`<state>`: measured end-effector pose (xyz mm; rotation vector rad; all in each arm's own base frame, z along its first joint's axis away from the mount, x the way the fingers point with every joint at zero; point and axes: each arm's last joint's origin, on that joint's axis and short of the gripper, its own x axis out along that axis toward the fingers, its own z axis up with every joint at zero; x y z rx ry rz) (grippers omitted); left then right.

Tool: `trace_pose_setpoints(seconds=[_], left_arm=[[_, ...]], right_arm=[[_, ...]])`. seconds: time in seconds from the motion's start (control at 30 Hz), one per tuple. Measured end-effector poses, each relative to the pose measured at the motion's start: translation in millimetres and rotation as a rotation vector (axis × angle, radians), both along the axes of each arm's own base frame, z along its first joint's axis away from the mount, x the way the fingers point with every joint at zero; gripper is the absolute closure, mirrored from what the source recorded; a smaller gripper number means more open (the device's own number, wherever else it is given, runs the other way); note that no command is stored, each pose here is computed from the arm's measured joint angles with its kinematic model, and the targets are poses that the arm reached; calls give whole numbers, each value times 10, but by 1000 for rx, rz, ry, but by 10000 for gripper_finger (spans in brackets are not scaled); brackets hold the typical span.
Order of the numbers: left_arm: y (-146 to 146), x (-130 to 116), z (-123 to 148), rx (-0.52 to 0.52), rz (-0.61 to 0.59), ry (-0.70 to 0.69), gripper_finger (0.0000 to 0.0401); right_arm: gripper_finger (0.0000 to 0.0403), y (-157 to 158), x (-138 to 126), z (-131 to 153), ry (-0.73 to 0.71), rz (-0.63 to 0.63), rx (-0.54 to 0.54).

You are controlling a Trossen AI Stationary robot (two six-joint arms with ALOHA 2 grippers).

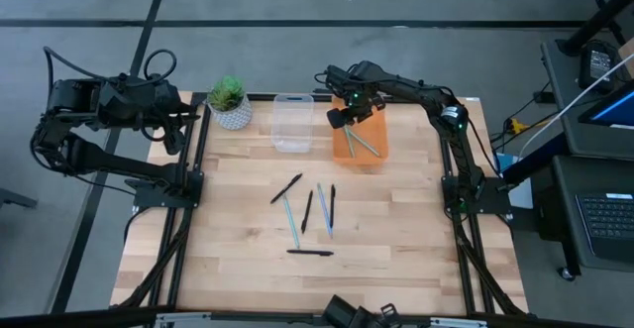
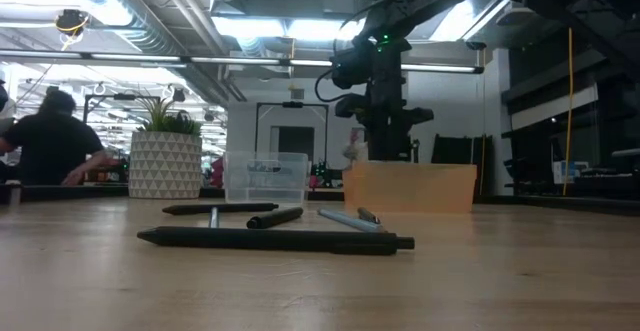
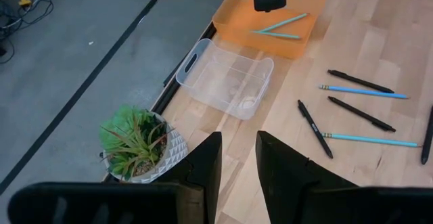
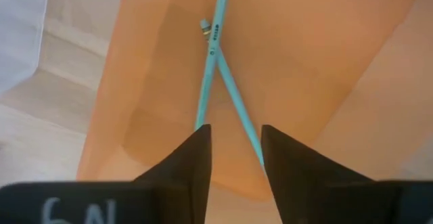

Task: Sort pens & pencils
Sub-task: Put the light blue pencil into the orange bin

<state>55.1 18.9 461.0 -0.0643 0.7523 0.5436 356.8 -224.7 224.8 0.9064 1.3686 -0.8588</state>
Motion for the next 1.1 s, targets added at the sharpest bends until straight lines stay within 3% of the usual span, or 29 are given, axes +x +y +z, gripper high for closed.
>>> trace_pose_setpoints(seconds=[0.2,0.4,0.53,0.83,1.1], left_arm=[[0,0,0,0,0,0,315],[0,0,0,0,0,0,315],[0,0,0,0,0,0,315],[0,-1,0,3,-3,2,315],[0,-1,0,4,-4,3,315]], right_arm=[[270,13,6,0,-1,-1,5],[270,217,90,12,-47,-16,149],[270,468,173,37,-45,8,234],[270,1049,288,390,-111,33,177],[270,1883,474,465,-146,123,186]])
